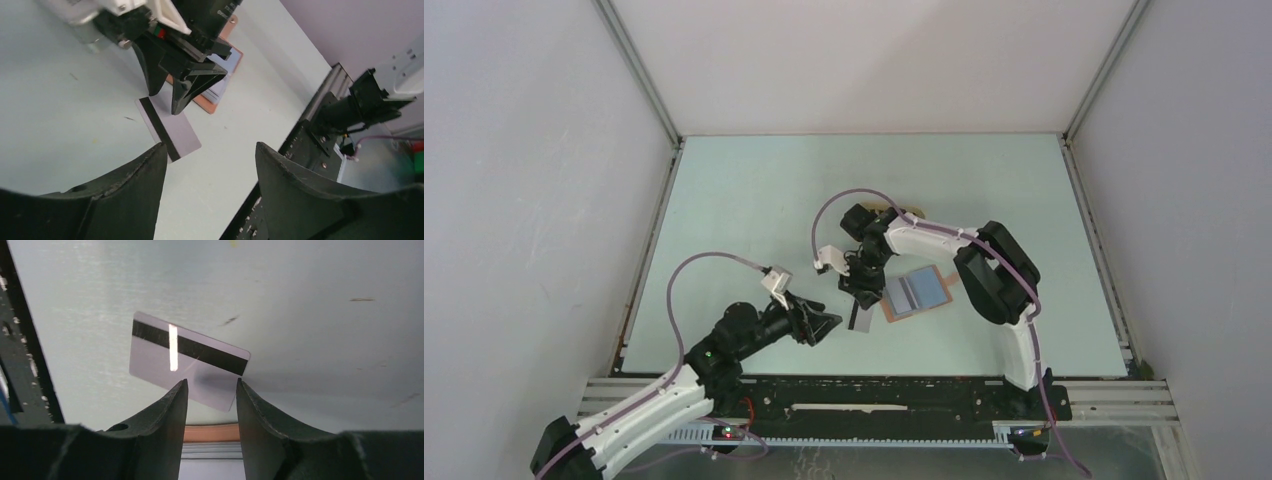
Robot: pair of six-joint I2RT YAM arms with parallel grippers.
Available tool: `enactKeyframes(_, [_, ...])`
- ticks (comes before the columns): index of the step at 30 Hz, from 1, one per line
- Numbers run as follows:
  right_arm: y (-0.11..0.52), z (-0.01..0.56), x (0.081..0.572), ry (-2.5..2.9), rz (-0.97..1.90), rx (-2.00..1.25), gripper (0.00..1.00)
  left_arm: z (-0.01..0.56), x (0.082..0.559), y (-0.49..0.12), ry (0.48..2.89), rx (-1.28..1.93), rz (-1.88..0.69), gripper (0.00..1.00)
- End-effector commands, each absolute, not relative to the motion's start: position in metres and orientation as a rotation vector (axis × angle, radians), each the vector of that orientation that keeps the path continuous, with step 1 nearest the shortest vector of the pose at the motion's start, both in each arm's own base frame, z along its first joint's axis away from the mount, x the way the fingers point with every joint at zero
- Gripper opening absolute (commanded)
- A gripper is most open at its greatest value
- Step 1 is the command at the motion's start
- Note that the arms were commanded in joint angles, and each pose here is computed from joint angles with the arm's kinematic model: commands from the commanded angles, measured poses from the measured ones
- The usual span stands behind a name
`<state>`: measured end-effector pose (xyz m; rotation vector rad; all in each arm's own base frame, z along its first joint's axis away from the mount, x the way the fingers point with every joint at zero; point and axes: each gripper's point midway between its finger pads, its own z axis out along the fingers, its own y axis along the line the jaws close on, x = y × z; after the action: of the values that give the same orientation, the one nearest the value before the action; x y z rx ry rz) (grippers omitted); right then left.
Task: Put the credit cards into the card holder
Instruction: Move the credit card to the center of the board.
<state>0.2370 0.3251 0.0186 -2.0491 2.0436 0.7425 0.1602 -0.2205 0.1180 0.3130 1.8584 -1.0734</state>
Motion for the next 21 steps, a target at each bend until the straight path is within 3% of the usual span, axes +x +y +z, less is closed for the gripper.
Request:
enactKeyframes(1, [0.300,-0.004,0.197,2.243,0.701,-2.104,0.49,0.142,0.144,-0.236,1.688,0.464,-1.146,0.70])
enactKeyframes(10, [0.300,-0.004,0.174,2.268,0.720,-2.113,0.49,0.147,0.108,-0.261,1.570,0.698,-1.088,0.69])
enactKeyframes(21, [0.320,0.001,0.162,2.252,0.830,-2.078,0.50,0.115,0.098,-0.257,1.900,0.435,-1.112,0.64])
